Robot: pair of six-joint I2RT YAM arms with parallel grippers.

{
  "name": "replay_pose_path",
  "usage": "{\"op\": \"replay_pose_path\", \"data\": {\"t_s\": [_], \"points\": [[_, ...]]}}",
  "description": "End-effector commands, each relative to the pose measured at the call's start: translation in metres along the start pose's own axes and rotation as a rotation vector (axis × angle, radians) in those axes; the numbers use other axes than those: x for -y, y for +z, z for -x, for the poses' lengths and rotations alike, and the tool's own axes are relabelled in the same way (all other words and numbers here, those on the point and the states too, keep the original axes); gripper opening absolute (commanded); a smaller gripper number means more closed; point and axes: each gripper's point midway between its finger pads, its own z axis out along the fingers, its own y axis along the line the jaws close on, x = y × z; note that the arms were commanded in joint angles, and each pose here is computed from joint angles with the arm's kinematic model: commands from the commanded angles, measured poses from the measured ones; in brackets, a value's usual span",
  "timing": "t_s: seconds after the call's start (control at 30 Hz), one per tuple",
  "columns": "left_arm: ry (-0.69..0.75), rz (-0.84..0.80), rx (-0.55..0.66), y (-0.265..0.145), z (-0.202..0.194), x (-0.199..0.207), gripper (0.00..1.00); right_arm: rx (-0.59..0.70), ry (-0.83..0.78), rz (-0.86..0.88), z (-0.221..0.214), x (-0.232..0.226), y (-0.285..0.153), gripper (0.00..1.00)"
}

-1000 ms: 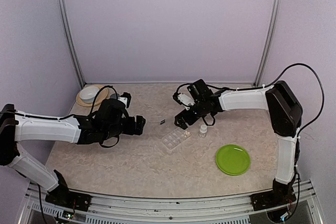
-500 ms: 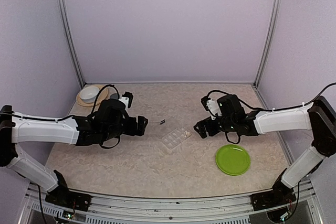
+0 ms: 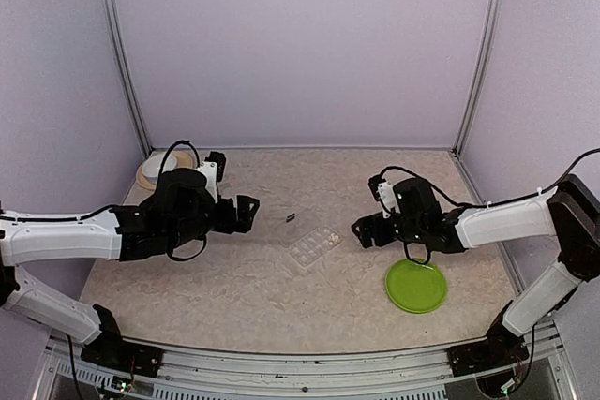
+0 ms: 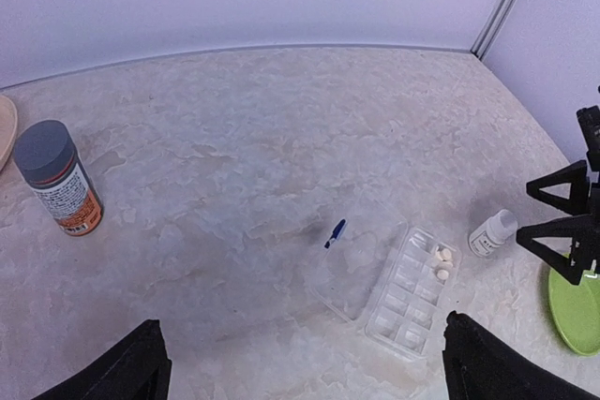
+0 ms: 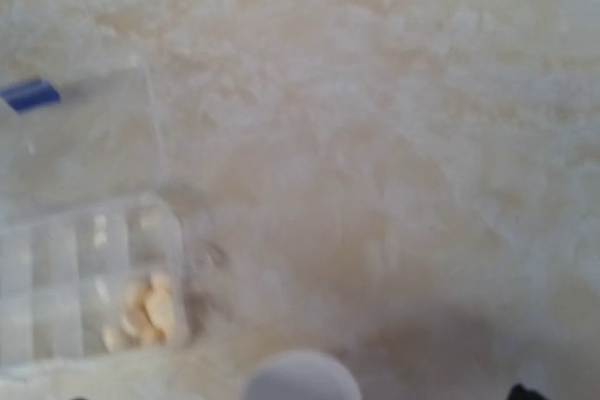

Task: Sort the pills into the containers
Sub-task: Pick up the pill bottle from the center of the board.

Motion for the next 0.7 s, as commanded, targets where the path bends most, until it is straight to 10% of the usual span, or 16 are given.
{"op": "replay_pose_path", "data": {"t_s": [0.0, 0.67], "points": [[-0.007, -0.024, -0.004, -0.003, -0.006, 0.005, 0.99, 0.042, 0.03, -0.009, -0.007, 0.007, 0.0, 0.93], [-0.002, -0.004, -0.022, -0.01, -0.019, 0.011, 0.99, -0.038, -0.056, -0.054, -0.032, 0.002, 0.036, 0.59]]}}
